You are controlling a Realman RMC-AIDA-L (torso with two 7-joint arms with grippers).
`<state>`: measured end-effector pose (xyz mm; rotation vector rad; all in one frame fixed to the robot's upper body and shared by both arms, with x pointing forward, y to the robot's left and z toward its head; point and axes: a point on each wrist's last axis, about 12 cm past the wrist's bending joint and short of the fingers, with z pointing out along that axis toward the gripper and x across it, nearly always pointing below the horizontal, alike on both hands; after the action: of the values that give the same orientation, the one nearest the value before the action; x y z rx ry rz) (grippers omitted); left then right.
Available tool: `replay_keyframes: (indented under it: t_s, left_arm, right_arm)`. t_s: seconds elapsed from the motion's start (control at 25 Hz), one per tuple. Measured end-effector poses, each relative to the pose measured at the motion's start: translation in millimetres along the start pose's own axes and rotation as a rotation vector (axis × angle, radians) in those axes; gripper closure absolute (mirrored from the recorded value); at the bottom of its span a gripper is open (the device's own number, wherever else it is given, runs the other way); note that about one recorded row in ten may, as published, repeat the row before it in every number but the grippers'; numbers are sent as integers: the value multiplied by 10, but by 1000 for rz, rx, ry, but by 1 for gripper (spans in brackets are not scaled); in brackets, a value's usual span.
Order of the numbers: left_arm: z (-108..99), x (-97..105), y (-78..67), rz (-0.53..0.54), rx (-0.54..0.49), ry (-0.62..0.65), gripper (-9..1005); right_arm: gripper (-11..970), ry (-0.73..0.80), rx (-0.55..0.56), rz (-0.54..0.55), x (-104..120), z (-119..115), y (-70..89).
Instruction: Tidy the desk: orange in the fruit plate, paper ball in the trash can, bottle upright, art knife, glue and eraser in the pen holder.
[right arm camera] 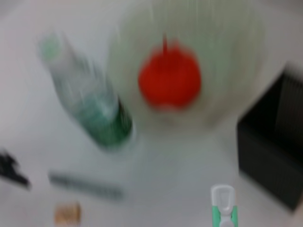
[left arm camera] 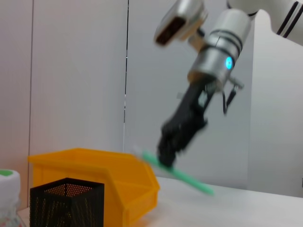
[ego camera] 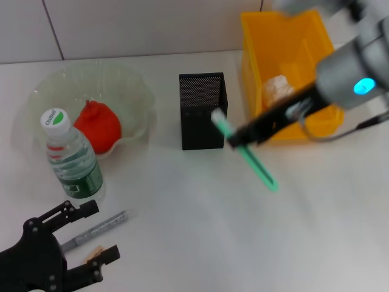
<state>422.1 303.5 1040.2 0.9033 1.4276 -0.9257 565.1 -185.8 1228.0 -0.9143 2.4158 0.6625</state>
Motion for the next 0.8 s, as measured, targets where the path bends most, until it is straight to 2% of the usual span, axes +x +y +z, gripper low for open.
replay_keyframes:
  t_s: [0.04, 0.12, 0.24, 0.28, 0.36, 0.48, 0.56, 0.8]
  left_arm:
    - [-1, -1, 1, 0, -1, -1, 256]
    - [0, -5, 6, 1, -2, -2, 257]
    - [8, -8, 12, 3, 0, -3, 258]
    - [15, -9, 15, 4, 1, -3, 258]
    - [21, -11, 20, 5, 3, -2, 259]
    - [32, -9, 22, 3, 4, -3, 260]
    - [35, -8, 22, 2, 3, -3, 261]
    - [38, -4, 21, -2, 2, -2, 263]
  right_arm:
    - [791, 0, 0, 0, 0, 0, 0]
    - [791, -108, 10, -12, -15, -200, -59]
    - [791, -227, 68, -54, -46, -366, -128]
    - [791, -300, 115, -91, -79, -401, -164]
    - [790, -334, 133, -105, -98, -404, -178]
    - [790, -445, 115, -142, -162, -274, -201]
    - [790, -463, 107, -152, -177, -231, -204]
    - [790, -528, 115, -193, -230, 106, -229]
